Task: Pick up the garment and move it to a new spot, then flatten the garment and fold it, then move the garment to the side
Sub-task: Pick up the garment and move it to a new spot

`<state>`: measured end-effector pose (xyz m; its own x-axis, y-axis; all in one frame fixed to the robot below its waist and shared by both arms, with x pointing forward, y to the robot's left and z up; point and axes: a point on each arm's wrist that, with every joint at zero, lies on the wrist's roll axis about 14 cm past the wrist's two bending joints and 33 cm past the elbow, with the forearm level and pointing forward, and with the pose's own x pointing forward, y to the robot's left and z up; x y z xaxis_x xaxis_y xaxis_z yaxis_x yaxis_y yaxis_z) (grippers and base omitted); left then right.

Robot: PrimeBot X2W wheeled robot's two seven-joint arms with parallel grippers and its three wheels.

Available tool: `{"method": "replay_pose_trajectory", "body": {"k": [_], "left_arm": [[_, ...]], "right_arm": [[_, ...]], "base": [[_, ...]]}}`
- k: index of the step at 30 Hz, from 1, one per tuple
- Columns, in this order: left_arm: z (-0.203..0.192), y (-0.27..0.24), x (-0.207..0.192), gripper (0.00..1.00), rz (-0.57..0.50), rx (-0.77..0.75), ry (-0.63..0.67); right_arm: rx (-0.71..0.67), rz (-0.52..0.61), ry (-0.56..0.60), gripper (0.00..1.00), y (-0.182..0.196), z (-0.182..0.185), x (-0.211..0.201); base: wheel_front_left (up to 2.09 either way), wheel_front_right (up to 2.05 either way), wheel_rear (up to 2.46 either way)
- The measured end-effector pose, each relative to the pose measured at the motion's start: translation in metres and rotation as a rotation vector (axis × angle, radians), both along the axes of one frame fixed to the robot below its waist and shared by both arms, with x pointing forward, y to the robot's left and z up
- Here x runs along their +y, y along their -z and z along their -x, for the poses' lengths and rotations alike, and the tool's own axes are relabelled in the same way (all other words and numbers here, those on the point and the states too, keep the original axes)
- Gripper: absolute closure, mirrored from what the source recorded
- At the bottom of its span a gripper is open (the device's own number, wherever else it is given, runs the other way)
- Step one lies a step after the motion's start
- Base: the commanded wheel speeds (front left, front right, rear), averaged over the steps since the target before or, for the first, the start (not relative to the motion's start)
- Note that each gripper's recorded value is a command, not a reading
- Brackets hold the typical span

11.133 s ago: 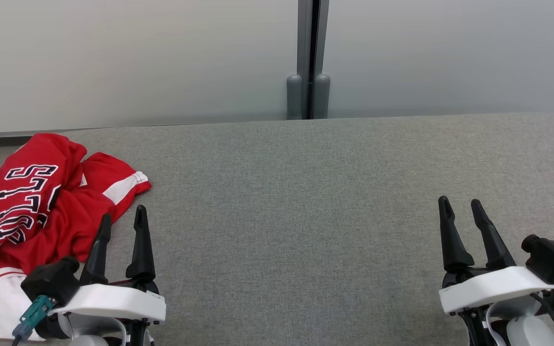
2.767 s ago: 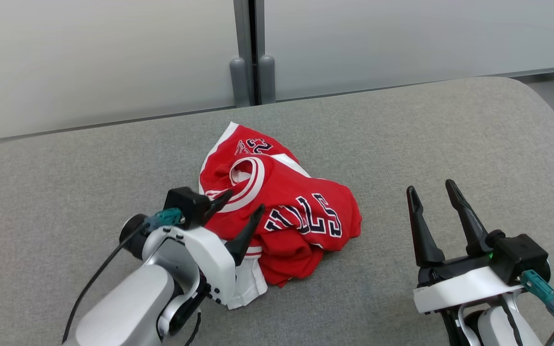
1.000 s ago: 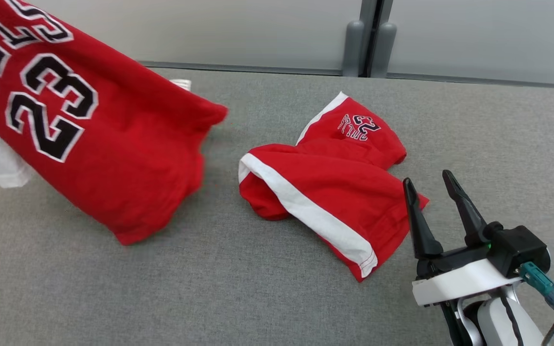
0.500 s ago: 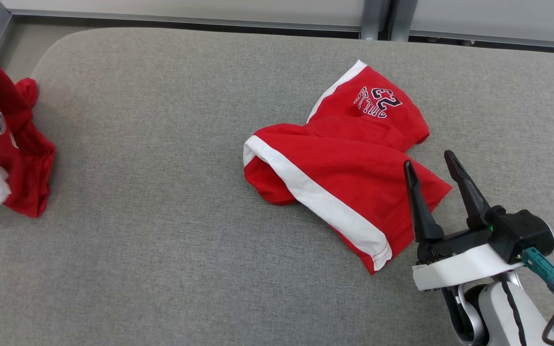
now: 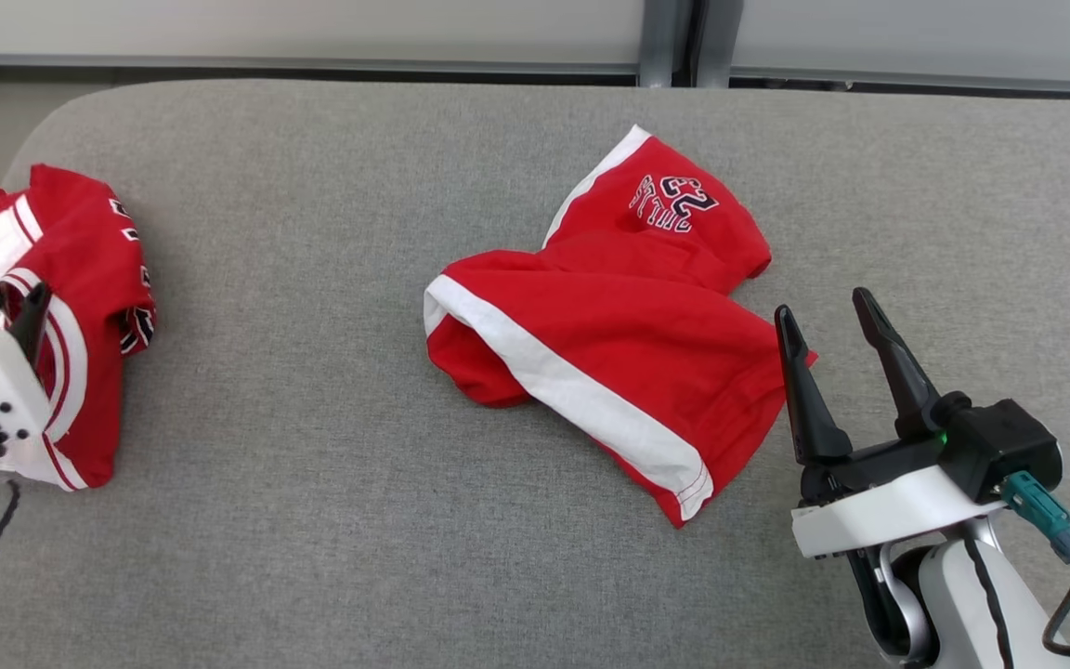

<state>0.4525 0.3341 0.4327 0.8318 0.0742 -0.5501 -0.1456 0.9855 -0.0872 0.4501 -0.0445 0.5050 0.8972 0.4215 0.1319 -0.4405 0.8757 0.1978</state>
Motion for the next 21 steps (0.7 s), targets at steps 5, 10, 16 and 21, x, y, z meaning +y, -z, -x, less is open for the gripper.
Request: {"method": "replay_pose_trajectory", "body": {"k": [5, 10, 16, 21], "left_arm": [[0.012, -0.013, 0.011, 0.00, -0.088, 0.073, 0.067], [0.005, -0.067, 0.006, 0.00, -0.141, -0.060, 0.136], [0.001, -0.122, -0.042, 0.00, -0.107, -0.336, 0.198], [0.006, -0.147, -0.094, 0.00, -0.053, -0.555, 0.260]], "right_arm": [[-0.005, -0.012, 0.052, 0.00, -0.008, 0.006, -0.016], [-0.033, -0.008, 0.094, 0.00, -0.021, 0.014, -0.031], [-0.065, -0.006, 0.097, 0.00, -0.034, 0.027, -0.033], [-0.076, -0.002, 0.110, 0.00, -0.038, 0.037, -0.039]], "base": [[0.00, 0.00, 0.00], [0.00, 0.00, 0.00], [0.00, 0.00, 0.00], [0.00, 0.00, 0.00]]}}
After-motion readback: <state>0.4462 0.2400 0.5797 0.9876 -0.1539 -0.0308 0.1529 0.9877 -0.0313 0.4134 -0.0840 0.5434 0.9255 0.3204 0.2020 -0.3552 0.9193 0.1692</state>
